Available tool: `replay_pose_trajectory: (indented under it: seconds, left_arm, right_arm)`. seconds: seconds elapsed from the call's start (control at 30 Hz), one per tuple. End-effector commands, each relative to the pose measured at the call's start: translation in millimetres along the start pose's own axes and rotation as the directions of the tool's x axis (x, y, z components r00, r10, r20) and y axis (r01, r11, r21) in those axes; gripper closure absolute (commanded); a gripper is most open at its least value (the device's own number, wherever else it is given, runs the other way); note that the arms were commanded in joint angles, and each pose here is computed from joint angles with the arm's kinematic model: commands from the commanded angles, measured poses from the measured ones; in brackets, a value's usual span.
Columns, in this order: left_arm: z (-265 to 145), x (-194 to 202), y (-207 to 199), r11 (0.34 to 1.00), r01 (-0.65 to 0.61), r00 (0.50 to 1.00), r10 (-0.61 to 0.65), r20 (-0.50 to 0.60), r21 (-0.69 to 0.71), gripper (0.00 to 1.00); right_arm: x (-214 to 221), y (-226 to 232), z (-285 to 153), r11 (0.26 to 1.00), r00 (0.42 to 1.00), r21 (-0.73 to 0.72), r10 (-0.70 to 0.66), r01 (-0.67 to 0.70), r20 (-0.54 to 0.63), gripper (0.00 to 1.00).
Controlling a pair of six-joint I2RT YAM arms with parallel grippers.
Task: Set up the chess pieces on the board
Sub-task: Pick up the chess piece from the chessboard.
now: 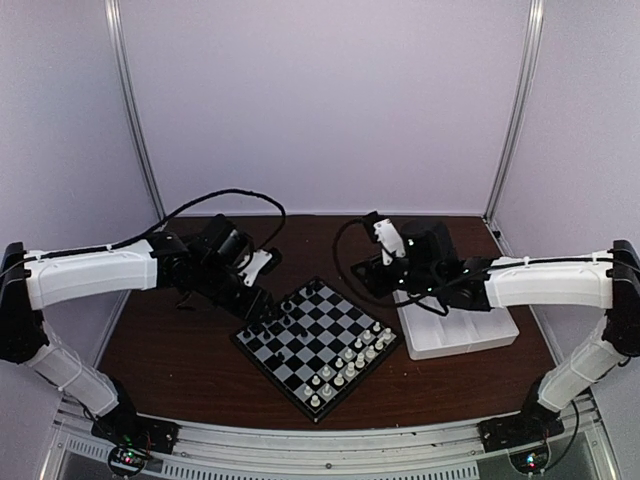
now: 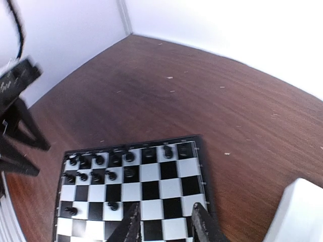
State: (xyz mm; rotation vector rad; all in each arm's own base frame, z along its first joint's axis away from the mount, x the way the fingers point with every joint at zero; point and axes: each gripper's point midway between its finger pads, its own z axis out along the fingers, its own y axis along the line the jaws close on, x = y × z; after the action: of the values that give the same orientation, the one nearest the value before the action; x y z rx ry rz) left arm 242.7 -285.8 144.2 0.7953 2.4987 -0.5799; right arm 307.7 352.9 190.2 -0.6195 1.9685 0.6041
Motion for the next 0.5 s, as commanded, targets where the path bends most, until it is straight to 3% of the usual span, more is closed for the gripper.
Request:
replay_pose_trajectory:
  seconds: [0.0,0.2,0.47]
  left_arm:
    - [19,-10,-15,0.996,-0.088,0.996,0.088,0.011,-0.025,0.55]
    - [43,-18,-30,0.987,-0.154,0.987,0.152,-0.049,-0.052,0.55]
    - [73,-16,-39,0.979,-0.190,0.972,0.177,-0.157,-0.071,0.59]
  right_arm:
    - [31,-90,-31,0.970,0.987,0.224,0.121,-0.094,-0.109,0.64]
    - [41,-161,-62,0.910,0.930,0.335,0.319,-0.246,-0.185,0.58]
    - [51,-177,-81,0.879,0.888,0.396,0.384,-0.267,-0.254,0.54]
